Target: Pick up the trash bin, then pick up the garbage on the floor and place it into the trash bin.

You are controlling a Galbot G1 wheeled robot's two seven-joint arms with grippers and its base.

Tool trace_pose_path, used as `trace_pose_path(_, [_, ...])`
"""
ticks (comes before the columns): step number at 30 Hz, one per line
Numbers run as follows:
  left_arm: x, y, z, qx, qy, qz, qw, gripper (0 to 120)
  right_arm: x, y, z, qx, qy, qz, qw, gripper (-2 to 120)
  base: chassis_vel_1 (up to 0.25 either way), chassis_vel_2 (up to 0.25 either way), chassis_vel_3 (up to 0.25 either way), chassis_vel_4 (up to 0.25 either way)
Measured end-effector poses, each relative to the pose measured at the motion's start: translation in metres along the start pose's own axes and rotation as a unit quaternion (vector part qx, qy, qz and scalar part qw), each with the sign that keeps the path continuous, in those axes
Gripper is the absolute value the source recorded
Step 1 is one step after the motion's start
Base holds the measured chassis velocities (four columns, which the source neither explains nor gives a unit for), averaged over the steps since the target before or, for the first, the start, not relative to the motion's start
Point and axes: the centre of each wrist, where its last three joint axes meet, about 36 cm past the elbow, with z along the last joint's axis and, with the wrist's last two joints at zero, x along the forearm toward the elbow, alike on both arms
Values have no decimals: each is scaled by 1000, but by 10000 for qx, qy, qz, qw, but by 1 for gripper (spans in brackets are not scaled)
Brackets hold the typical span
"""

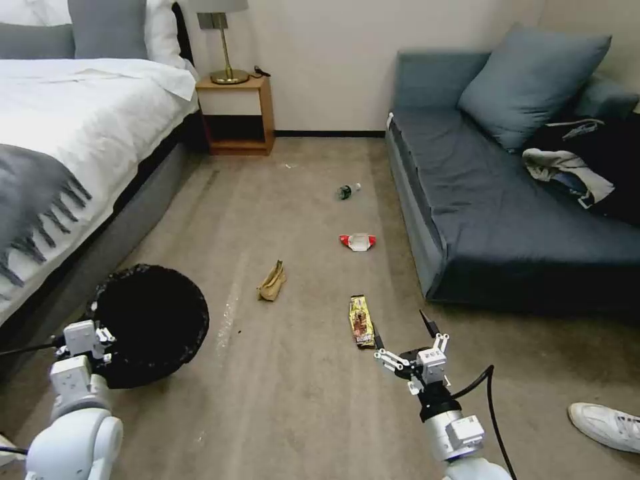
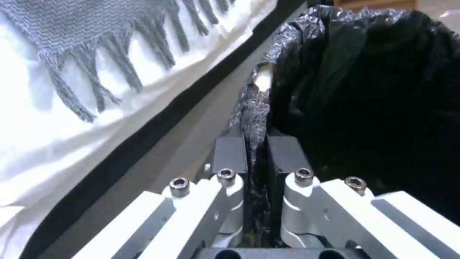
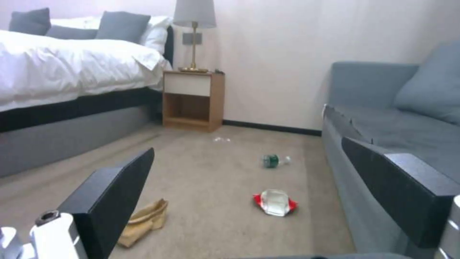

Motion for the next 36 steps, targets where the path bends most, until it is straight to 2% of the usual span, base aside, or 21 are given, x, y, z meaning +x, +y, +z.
trace_pose_path(9, [-11,-3,9,-153,-42,171,9997,7,-4,-5,10,93,72,102,9999,100,0,0,0,0])
trace_pose_path(14, [-18,-8,16,-280,-39,424,9987,7,-3,-10,14,143,190,16,9997,100,0,0,0,0])
trace_pose_path(25, [-19,-8,18,-345,-38,468,9983,7,-6,-11,21,127,254,-13,9996,100,0,0,0,0])
trace_pose_path(36, [-15,-2,14,-348,-83,434,9984,7,-2,-7,18,112,211,-80,9997,100,-79,83,79,-82])
